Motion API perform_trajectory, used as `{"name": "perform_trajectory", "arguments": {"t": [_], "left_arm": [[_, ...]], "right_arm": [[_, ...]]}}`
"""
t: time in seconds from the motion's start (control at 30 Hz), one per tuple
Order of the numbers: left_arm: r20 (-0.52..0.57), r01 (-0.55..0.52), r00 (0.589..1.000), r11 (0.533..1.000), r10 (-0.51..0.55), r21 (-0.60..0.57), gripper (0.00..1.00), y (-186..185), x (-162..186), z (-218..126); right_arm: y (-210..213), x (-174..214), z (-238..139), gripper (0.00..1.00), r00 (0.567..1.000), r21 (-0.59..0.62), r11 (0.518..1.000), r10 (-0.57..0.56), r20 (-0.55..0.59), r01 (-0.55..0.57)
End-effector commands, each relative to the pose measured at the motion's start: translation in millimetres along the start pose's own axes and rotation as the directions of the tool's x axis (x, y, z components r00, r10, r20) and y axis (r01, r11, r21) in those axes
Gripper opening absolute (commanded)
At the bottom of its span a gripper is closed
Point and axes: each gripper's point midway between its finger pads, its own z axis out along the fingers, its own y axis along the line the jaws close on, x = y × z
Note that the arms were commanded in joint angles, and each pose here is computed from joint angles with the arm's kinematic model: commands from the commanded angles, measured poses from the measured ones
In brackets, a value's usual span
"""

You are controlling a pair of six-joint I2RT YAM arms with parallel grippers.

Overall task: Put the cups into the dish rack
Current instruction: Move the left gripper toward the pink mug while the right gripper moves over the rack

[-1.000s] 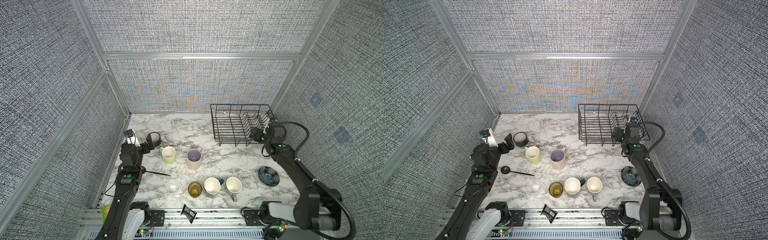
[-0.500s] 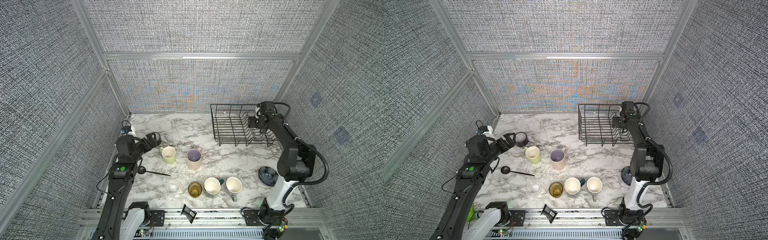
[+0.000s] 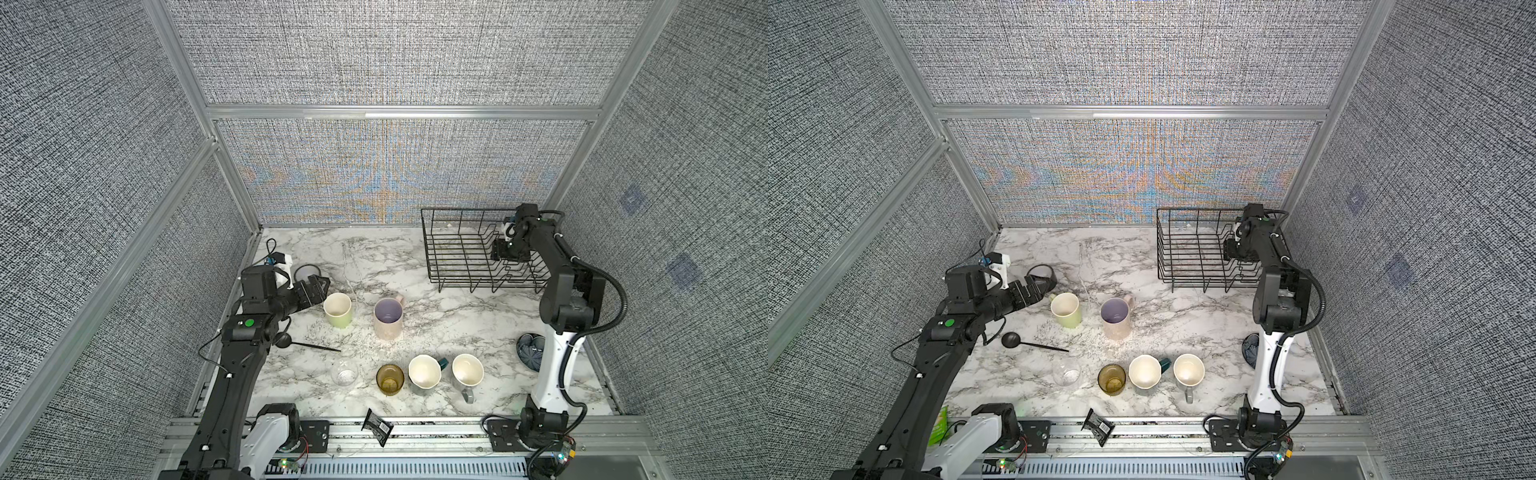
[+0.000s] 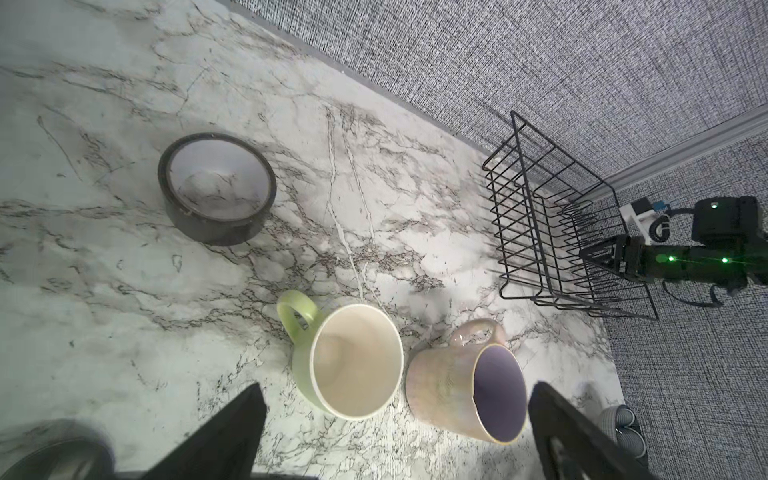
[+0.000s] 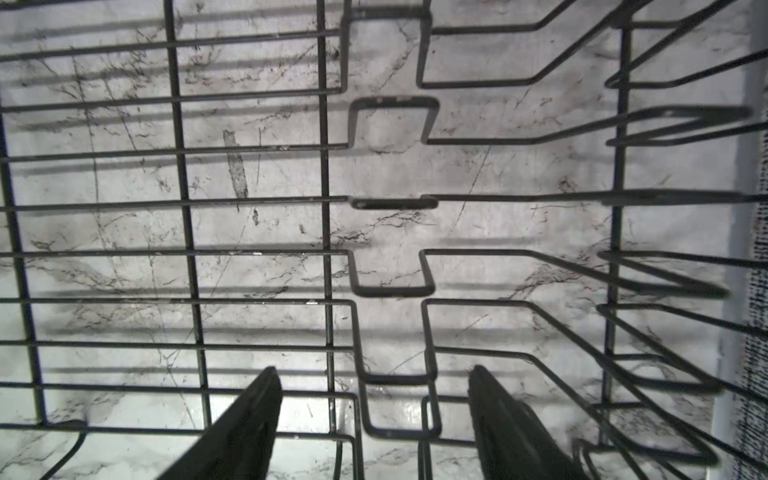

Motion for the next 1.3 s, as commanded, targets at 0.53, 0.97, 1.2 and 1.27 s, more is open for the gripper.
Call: {"name": "perform_trajectory", "arguments": {"t": [0.53,0.97,1.2,1.27], "left_arm": [[-0.175,0.025,0.984,0.999,-0.032,-0.038,0.99,-1,31,35],[-0.228,0.007,0.973,0.998,-0.023,-0.070,0.99,-3,38,42],[-0.263,0.009,0.964,0.997,-0.028,-0.075,0.99,-3,45,42],[-0.280,0.005,0.960,0.997,-0.028,-0.081,0.99,-2,49,39]], "right_arm": [[39,27,13,0.42,0.982,-0.044,0.987,-0.158,-0.104,0.155],[89,61,4,0.38,0.864,-0.015,0.884,-0.461,-0.204,0.468],[105,75,6,0.38,0.826,-0.060,0.853,-0.518,-0.222,0.519],[107,76,4,0.38,0.820,-0.064,0.848,-0.527,-0.224,0.527]]}}
